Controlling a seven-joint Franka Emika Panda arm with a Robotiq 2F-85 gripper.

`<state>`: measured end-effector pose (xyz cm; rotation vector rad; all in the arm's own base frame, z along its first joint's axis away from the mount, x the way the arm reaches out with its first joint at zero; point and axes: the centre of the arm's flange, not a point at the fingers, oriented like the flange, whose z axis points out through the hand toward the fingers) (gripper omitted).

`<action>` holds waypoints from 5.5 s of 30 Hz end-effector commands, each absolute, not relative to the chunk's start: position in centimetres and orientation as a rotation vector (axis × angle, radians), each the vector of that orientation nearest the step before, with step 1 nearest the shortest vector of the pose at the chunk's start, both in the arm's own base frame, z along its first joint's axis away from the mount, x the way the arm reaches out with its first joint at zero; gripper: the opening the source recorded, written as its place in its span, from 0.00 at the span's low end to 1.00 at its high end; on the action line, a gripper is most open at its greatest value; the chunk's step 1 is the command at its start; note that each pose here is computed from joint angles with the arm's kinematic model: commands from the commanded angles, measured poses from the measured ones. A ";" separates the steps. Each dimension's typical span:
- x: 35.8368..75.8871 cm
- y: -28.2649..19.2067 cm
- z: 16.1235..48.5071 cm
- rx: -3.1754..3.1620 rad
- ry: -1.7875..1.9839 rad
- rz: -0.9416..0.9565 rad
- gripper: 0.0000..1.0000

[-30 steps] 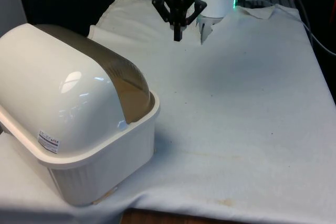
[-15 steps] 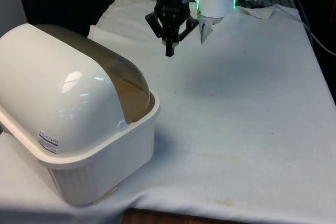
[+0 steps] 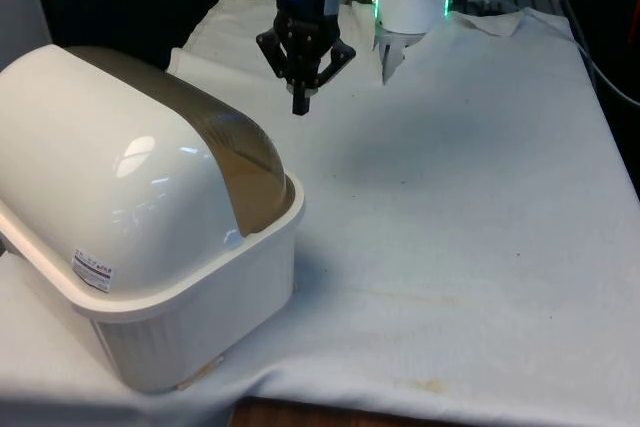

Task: Open the lid, then close it.

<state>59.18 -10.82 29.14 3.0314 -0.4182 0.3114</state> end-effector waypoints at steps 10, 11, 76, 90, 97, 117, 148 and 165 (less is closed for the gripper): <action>59.6 -12.3 28.8 3.008 -0.475 0.338 0.00; 59.7 -12.4 28.8 3.005 -0.480 0.343 0.00; 63.9 -16.6 27.8 2.870 -0.803 0.492 0.00; 64.6 -17.3 28.8 2.868 -0.848 0.466 0.00; 65.2 -17.7 28.9 2.853 -0.876 0.481 0.00; 65.1 -17.5 29.8 2.848 -0.964 0.467 0.00; 65.5 -18.0 31.6 2.737 -1.095 0.589 0.00; 65.8 -18.2 34.4 2.675 -1.169 0.636 0.00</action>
